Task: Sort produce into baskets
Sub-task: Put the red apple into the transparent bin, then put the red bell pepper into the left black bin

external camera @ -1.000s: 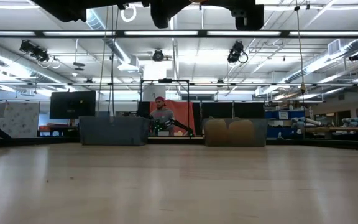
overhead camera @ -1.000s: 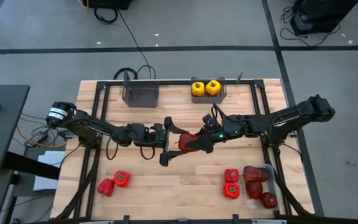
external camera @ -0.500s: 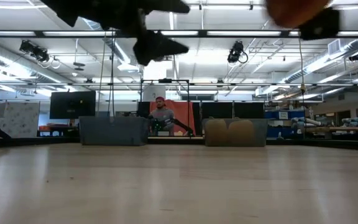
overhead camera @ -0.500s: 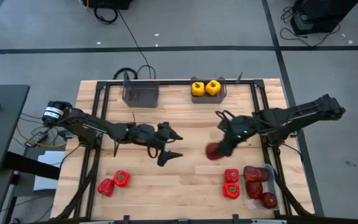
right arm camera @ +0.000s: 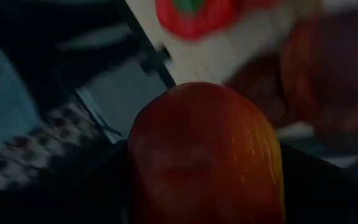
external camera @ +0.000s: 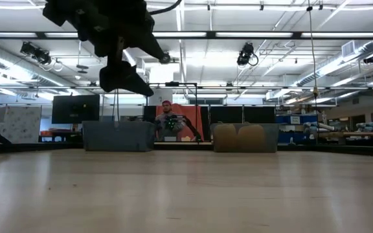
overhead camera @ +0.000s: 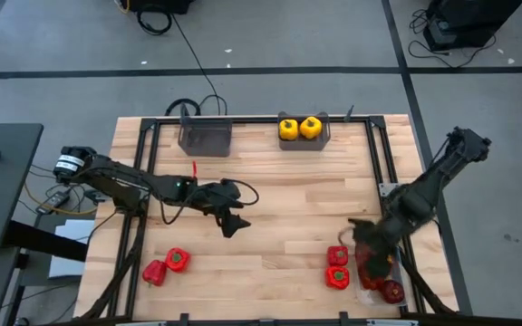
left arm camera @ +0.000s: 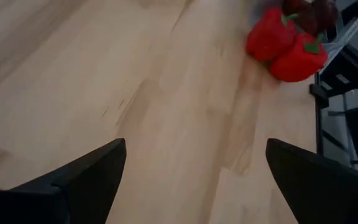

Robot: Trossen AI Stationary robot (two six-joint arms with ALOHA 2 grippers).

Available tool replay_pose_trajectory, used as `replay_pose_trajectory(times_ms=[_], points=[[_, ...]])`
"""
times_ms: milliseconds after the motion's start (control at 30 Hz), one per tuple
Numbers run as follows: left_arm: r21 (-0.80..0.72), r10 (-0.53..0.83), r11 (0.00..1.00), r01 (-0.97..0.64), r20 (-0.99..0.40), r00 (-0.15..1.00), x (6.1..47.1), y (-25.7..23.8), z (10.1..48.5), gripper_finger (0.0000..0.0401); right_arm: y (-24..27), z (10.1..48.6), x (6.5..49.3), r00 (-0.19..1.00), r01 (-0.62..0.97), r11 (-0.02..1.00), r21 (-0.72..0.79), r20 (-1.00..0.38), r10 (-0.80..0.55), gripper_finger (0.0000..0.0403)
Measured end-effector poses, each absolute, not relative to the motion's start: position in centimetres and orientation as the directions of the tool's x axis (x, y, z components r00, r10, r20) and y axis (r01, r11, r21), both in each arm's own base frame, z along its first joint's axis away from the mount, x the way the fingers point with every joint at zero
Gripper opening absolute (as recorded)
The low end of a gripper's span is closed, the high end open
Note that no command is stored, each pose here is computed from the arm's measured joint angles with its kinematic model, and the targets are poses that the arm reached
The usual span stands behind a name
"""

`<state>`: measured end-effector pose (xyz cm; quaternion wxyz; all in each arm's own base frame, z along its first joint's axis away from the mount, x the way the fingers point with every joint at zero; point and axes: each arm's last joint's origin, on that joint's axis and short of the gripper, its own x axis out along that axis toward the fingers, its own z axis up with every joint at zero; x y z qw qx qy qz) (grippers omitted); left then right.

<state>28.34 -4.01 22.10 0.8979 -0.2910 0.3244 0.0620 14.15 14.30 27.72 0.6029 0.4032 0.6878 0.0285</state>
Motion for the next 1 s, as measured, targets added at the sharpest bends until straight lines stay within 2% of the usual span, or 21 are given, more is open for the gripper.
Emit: replay_pose_trajectory(times_ms=[100, 200, 333, 500, 633, 733, 900, 1000], points=[[-0.486, -0.076, 0.812, -0.324, -0.638, 0.766, 28.2, -4.0, 21.9, 0.0392, 16.1, 26.7, 13.5, -0.032, 0.490, 0.732, 0.474, -0.829, 0.558, 0.0388], [-0.485, -0.076, 0.811, -0.326, -0.640, 0.764, 28.2, -4.0, 21.9, 0.0392, 17.0, 25.5, 13.1, -0.090, 0.491, 0.783, 0.382, -0.872, 0.482, 0.0387], [-0.484, -0.075, 0.812, -0.326, -0.641, 0.763, 28.2, -3.9, 21.9, 0.0392, 17.4, 24.6, 13.2, -0.115, 0.491, 0.812, 0.315, -0.901, 0.419, 0.0385], [-0.485, -0.105, 0.823, -0.297, -0.643, 0.758, 28.2, -4.0, 21.9, 0.0392, 17.4, 24.7, 13.2, -0.109, 0.507, 0.803, 0.313, -0.901, 0.420, 0.0392], [-0.503, -0.167, 0.818, -0.278, -0.672, 0.722, 27.9, -4.2, 21.6, 0.0392, 17.4, 26.3, 13.3, -0.039, 0.517, 0.773, 0.368, -0.892, 0.451, 0.0392], [-0.473, -0.145, 0.810, -0.347, -0.734, 0.663, 27.3, -4.0, 21.0, 0.0392, 17.0, 28.3, 13.1, 0.007, 0.509, 0.769, 0.387, -0.895, 0.446, 0.0387], [-0.439, -0.110, 0.804, -0.401, -0.772, 0.626, 26.9, -3.9, 20.6, 0.0392, 15.2, 30.3, 11.7, -0.116, 0.551, 0.815, 0.179, -0.951, 0.288, 0.0370], [-0.450, -0.126, 0.801, -0.395, -0.771, 0.624, 26.9, -4.0, 20.6, 0.0392, 14.7, 31.5, 11.4, -0.091, 0.551, 0.819, 0.163, -0.963, 0.253, 0.0364]])
